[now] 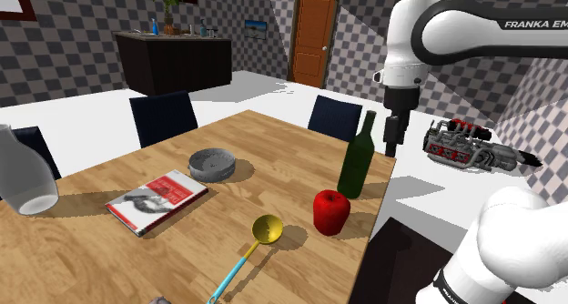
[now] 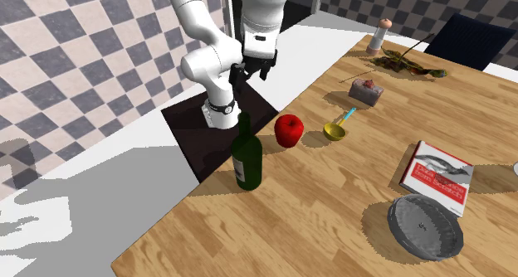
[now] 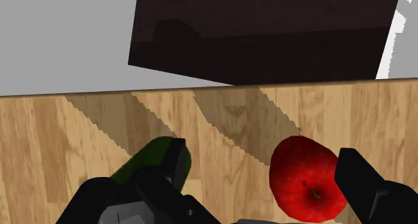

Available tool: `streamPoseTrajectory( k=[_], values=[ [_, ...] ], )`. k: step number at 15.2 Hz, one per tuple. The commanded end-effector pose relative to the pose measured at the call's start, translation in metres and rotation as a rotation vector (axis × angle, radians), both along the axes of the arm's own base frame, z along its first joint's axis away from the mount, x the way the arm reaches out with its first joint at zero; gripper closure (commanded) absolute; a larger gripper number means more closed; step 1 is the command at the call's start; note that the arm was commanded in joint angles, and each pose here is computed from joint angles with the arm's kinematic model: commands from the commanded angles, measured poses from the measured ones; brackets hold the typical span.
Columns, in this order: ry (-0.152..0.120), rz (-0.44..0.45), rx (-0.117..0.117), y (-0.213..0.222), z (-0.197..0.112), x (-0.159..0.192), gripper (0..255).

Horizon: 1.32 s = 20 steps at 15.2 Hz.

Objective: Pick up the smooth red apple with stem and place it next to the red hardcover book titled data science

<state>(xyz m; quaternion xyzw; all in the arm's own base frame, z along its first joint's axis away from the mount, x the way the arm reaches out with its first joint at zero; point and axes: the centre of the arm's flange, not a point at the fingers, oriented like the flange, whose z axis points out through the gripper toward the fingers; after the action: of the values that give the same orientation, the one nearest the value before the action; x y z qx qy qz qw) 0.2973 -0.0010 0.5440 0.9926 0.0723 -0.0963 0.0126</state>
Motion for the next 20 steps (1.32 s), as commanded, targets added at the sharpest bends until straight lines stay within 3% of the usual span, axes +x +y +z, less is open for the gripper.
streamPoseTrajectory(
  k=[1,13,14,20],
  values=[
    [0.0,0.0,0.0,0.0,0.0,0.0,0],
    [-0.102,0.606,0.117,0.09,-0.094,0.06,0],
    [-0.108,0.638,0.123,0.096,-0.098,0.062,0],
    [-0.108,0.638,0.123,0.096,-0.13,0.06,0]
  ],
)
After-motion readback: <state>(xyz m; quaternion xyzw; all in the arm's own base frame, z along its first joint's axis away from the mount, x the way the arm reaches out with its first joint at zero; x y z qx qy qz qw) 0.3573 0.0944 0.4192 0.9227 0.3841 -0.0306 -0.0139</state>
